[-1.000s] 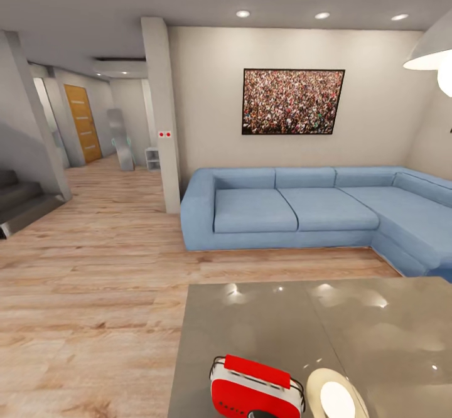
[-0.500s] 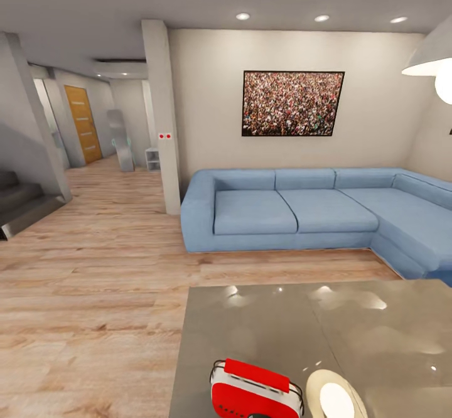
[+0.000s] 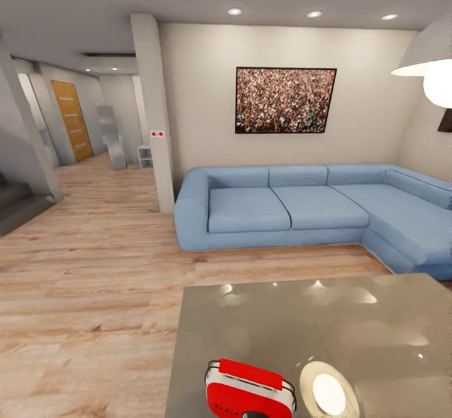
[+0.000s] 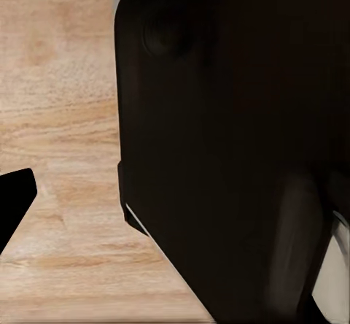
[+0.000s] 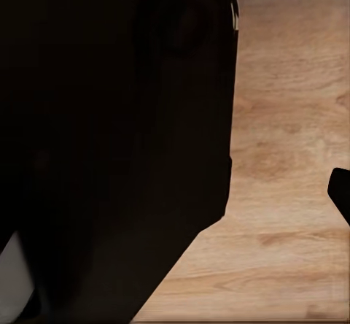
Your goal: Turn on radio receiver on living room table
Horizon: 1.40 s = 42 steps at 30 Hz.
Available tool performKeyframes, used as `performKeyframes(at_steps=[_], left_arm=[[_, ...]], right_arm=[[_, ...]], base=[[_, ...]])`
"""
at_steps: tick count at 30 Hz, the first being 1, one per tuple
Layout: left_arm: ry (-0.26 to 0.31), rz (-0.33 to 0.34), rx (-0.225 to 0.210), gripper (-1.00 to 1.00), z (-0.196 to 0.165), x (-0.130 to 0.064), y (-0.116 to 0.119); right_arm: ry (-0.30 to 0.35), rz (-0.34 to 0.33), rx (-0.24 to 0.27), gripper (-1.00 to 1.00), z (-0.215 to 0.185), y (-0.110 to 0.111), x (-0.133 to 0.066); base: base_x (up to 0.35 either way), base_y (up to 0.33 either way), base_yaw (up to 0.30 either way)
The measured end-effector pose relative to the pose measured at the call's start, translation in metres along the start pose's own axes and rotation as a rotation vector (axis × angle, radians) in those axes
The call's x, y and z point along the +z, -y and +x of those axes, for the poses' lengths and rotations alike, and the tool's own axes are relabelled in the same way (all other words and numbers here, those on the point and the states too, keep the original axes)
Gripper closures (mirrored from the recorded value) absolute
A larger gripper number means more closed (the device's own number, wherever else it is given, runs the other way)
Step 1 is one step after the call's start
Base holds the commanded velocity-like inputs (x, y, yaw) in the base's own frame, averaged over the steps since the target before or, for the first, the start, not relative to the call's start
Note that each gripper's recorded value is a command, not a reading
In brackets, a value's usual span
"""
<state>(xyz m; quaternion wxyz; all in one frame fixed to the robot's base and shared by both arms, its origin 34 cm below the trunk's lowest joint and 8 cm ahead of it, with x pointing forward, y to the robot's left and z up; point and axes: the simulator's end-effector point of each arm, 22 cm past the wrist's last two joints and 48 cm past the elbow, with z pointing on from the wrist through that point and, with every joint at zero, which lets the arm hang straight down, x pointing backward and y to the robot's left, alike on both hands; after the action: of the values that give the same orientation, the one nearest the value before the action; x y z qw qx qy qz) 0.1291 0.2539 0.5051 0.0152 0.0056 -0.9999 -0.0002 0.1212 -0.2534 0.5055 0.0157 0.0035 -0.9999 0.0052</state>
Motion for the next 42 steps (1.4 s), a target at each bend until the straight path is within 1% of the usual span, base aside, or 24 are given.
performKeyframes(at_steps=[27,37,42], left_arm=[[-0.042,-0.001,-0.003,-1.0,0.021,-0.036,0.0],[-0.058,-0.001,-0.003,-1.0,0.03,-0.049,0.0],[-0.066,-0.001,-0.003,-1.0,0.033,-0.049,0.0]], right_arm=[[-0.042,0.0,-0.001,-1.0,0.021,0.0,-0.037],[-0.059,0.001,-0.002,-1.0,0.03,0.001,-0.049],[-0.067,0.001,-0.002,-1.0,0.033,0.001,-0.049]], base=[[0.0,0.0,-0.09],[0.0,0.0,-0.013],[0.0,0.0,0.015]])
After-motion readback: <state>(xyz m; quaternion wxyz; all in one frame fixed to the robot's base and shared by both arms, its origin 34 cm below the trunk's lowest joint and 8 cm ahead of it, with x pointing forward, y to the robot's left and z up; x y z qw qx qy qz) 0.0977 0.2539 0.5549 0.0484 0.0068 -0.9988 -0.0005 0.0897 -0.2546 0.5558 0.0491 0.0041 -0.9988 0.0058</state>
